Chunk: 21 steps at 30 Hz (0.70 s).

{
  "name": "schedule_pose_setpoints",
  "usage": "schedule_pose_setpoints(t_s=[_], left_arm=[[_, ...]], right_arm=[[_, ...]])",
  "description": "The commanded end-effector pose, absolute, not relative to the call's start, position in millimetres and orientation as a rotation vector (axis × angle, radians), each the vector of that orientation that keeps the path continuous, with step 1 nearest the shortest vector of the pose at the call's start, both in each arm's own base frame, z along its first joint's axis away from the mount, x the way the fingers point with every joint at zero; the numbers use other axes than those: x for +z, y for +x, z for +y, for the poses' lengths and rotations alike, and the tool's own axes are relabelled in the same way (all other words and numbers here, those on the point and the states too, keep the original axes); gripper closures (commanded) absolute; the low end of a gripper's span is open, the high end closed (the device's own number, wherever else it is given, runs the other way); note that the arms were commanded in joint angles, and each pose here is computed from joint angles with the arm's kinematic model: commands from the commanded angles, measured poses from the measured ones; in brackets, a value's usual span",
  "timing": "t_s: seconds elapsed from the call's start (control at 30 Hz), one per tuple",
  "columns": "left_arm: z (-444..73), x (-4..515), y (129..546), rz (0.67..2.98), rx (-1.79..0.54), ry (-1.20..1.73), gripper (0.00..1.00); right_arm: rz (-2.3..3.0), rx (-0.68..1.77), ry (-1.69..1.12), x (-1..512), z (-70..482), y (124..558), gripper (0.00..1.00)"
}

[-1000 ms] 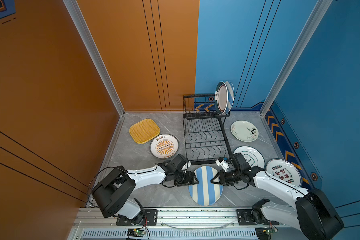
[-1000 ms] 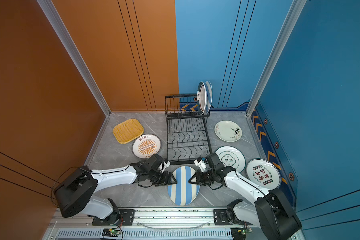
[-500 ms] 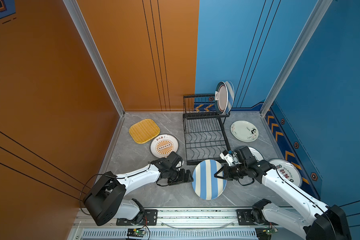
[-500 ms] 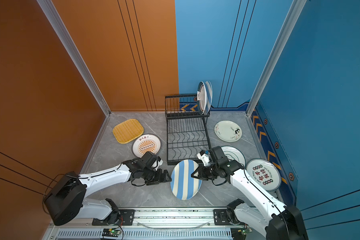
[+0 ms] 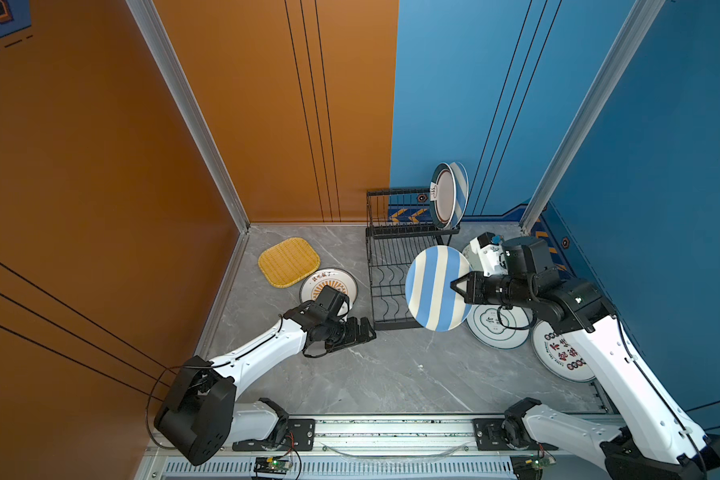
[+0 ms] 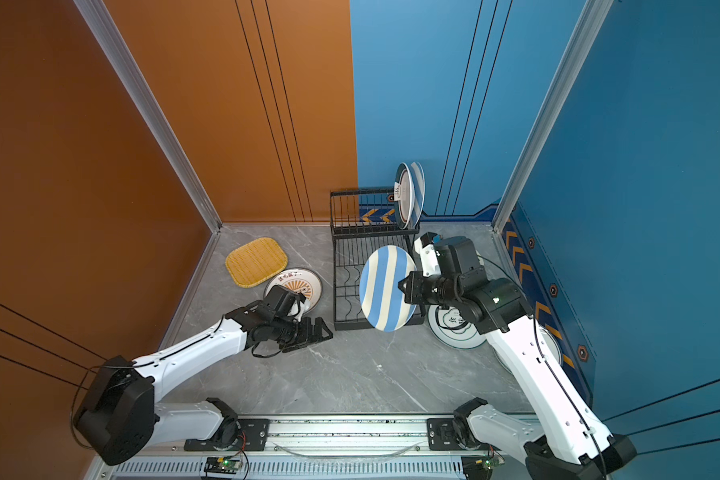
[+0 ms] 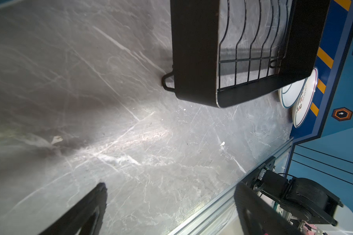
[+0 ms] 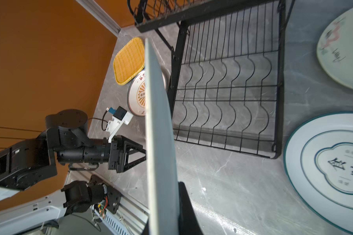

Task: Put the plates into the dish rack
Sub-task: 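Lift the upright striped plate with right gripper while left gripper withdraws, then carry the blue-white striped plate into the rack slot with right gripper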

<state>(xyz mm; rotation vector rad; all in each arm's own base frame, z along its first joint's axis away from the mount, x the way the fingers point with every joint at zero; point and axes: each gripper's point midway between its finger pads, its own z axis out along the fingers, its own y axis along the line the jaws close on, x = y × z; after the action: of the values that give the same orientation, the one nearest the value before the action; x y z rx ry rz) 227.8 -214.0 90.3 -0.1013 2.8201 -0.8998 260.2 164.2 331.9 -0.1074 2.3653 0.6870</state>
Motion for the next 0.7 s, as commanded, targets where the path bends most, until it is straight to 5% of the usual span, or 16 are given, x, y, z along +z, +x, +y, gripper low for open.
schedule_pose_setpoints(t_s=[0.0, 0.67], left_arm=[[-209, 94, 234, 2.819, -0.866, -0.077, 0.02], [-186, 97, 266, 2.76, -0.854, -0.179, 0.02]], right_arm=[[2.287, 0.441, -0.074, 356, 140, 293, 1.0], [1.837, 0.053, -0.018, 464, 144, 444, 1.0]])
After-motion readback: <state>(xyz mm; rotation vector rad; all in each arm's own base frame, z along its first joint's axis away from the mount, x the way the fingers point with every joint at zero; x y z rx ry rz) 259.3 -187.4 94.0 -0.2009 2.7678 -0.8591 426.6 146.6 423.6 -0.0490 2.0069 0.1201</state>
